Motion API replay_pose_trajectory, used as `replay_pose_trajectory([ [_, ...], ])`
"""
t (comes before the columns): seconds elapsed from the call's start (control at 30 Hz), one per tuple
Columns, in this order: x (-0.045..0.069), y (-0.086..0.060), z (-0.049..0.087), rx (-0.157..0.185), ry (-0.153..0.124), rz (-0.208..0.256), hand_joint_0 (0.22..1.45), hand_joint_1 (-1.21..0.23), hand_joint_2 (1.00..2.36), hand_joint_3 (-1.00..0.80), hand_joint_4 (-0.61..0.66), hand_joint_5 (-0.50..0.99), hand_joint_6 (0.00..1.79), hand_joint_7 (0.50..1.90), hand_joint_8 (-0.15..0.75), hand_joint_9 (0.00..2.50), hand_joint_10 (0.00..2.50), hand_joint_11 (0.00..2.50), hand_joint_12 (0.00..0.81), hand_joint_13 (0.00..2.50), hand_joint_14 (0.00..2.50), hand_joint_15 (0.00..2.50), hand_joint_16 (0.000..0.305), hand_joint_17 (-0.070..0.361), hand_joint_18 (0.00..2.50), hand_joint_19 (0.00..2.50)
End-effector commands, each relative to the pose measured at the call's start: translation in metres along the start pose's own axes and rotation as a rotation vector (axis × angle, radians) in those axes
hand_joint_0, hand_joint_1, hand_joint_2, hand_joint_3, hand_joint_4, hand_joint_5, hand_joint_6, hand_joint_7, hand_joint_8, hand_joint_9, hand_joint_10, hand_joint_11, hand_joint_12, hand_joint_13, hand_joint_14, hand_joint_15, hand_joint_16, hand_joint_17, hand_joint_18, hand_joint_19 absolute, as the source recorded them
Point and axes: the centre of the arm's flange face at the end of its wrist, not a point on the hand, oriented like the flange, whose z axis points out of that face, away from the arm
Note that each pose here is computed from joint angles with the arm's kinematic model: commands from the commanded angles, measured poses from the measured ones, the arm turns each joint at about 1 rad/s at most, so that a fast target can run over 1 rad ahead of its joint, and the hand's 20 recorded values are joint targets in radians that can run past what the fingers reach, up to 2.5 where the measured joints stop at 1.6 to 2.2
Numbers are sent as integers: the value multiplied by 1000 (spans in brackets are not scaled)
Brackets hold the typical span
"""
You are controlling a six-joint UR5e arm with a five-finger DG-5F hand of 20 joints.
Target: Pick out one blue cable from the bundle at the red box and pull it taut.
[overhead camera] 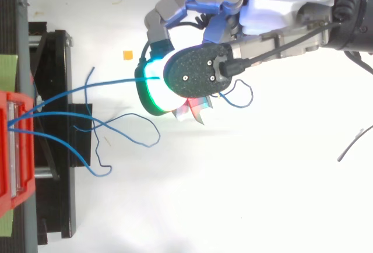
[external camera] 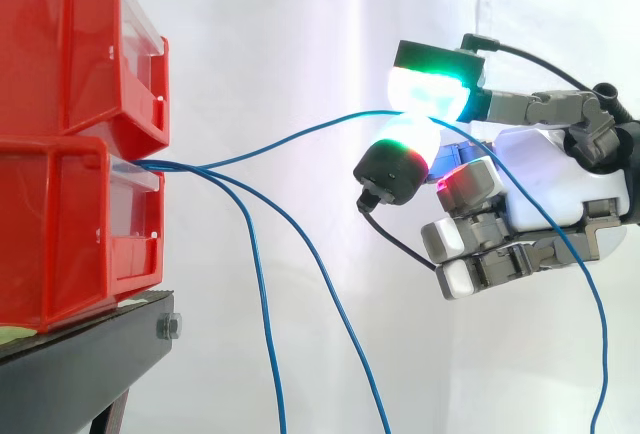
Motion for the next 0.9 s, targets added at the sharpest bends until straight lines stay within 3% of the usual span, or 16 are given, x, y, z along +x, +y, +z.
replay_pose_trajectory([
  [0.0, 0, 1, 0, -1, 0, 0, 634, -708, 1029, -20, -224, -181, 916, 1401, 265, 1262, 27, 789, 211, 1020, 23, 559, 34, 78, 760, 644],
  [0.87, -1, 0, 0, 2, -1, 0, 635, -709, 1029, -20, -220, -181, 915, 1406, 262, 1265, 27, 786, 213, 1020, 22, 553, 35, 78, 759, 645],
])
